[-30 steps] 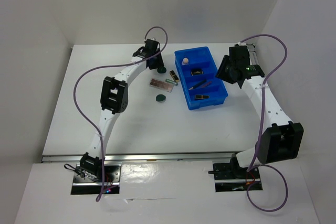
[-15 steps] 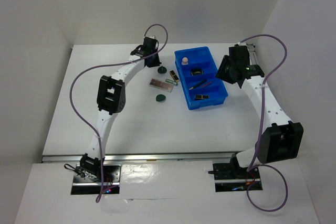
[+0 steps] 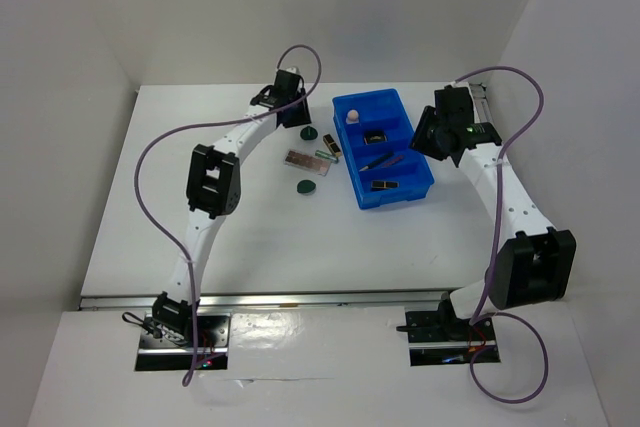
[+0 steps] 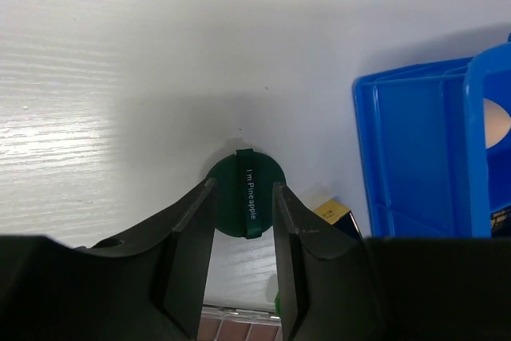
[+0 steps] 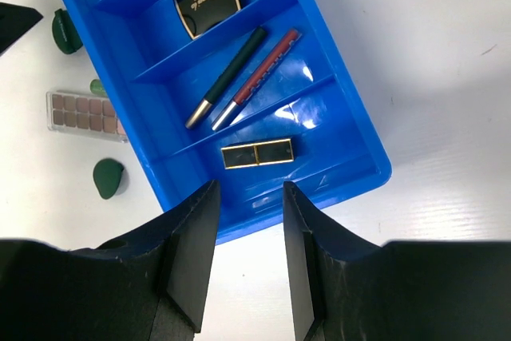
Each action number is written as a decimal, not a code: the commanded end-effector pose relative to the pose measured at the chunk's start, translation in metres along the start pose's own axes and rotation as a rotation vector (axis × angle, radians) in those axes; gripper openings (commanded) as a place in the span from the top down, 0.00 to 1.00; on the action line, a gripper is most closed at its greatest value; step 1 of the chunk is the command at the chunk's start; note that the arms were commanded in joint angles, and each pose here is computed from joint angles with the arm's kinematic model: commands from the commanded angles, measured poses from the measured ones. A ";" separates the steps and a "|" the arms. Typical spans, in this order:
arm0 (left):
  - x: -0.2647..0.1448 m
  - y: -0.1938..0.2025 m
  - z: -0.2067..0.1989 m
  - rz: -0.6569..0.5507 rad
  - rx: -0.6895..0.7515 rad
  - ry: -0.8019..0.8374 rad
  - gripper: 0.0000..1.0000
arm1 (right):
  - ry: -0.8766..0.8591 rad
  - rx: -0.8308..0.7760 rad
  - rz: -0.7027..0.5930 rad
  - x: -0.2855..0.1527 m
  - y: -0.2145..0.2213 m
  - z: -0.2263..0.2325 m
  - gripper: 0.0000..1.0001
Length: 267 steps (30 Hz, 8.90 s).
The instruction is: Organize the makeup
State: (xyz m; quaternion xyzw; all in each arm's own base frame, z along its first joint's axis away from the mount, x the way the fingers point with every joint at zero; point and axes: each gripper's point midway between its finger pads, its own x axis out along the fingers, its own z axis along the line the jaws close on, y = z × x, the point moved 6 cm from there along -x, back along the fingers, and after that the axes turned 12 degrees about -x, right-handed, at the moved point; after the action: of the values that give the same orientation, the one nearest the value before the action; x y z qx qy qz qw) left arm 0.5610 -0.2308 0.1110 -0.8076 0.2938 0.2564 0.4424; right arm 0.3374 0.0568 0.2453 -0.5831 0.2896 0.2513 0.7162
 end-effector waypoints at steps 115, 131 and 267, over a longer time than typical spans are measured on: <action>-0.154 0.093 -0.040 0.180 0.297 -0.012 1.00 | -0.008 0.000 -0.076 -0.020 -0.004 -0.014 0.52; -0.057 0.026 -0.156 -0.005 0.075 0.526 0.97 | 0.038 0.000 -0.066 -0.008 -0.005 -0.019 0.52; 0.002 0.065 -0.024 0.075 0.921 0.649 0.00 | 0.054 -0.044 0.031 0.014 -0.008 -0.017 0.52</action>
State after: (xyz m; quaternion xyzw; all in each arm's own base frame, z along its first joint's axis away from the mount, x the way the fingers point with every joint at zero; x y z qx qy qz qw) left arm 0.5160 -0.2772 0.0873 -0.5626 0.5233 -0.1212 0.6285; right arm 0.3437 0.0392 0.2263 -0.5926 0.3199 0.2635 0.6907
